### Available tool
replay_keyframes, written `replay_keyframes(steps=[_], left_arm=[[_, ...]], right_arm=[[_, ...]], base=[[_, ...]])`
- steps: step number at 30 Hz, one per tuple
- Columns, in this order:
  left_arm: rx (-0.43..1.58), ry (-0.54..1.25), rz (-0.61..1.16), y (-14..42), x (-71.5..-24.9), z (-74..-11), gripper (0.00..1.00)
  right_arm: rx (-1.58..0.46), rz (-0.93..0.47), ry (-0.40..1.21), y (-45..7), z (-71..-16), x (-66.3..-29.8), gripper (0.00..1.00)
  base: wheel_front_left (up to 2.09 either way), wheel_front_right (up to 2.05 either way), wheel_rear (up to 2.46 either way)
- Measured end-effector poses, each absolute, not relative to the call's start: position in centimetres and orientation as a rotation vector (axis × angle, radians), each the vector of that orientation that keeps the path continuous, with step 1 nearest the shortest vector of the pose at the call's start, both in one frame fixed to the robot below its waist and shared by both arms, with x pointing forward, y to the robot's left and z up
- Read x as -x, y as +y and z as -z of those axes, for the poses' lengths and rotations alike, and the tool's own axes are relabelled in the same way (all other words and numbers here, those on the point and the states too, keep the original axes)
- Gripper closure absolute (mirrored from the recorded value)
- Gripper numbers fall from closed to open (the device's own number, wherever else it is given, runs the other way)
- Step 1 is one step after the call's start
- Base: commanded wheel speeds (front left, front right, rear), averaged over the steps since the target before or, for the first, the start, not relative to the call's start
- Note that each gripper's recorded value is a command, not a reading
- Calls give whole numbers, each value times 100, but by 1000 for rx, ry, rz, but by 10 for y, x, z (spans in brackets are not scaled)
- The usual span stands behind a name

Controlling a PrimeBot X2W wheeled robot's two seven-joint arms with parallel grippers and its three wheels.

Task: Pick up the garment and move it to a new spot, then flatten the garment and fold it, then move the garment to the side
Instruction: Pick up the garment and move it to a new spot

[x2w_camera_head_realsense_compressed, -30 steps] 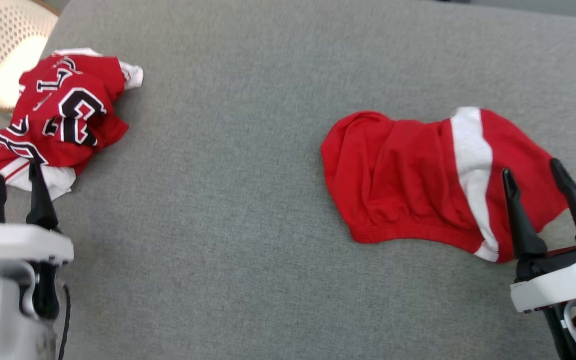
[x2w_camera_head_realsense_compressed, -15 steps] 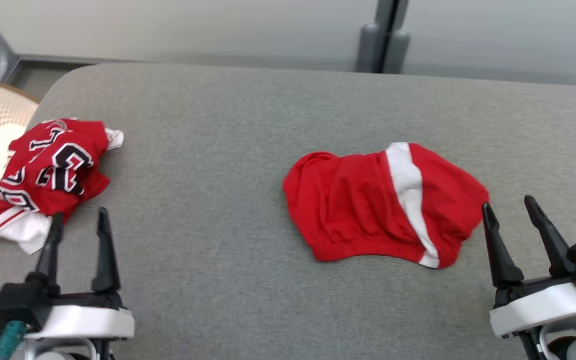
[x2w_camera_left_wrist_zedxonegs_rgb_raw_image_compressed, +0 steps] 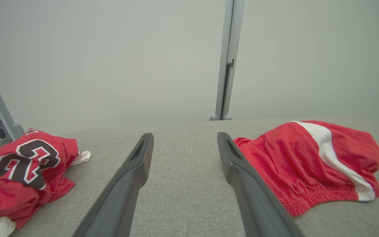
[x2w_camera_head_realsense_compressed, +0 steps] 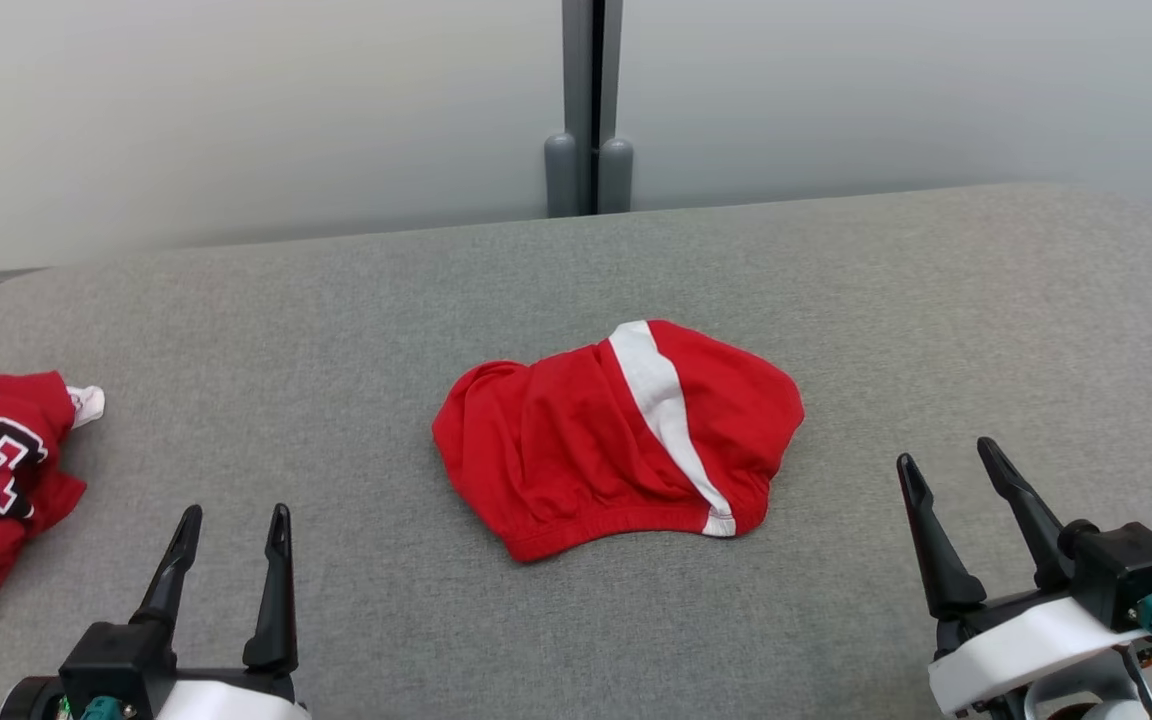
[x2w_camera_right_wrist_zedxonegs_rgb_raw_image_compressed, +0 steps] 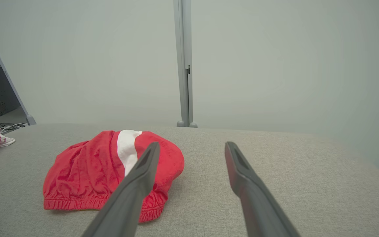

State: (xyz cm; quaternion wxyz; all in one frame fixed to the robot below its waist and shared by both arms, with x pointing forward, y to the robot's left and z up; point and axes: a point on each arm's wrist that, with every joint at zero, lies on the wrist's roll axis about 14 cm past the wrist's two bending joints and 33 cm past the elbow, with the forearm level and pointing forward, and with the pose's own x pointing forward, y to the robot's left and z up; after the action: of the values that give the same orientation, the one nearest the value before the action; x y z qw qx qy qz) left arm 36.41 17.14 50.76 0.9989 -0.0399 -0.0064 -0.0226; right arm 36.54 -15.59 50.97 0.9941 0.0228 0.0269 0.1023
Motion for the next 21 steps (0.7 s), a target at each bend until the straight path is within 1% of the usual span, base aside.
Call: replay_keyframes(steps=[9,21], left_arm=[[61,-7,69,163,-354,-512,0],[62,12,38,171,-348,-509,0]], right_arm=[[-54,-157,30,-170,-516,-343,0],[-58,-170,26,-166,-517,-347,0]], base=[[0,0,0],[0,0,0]])
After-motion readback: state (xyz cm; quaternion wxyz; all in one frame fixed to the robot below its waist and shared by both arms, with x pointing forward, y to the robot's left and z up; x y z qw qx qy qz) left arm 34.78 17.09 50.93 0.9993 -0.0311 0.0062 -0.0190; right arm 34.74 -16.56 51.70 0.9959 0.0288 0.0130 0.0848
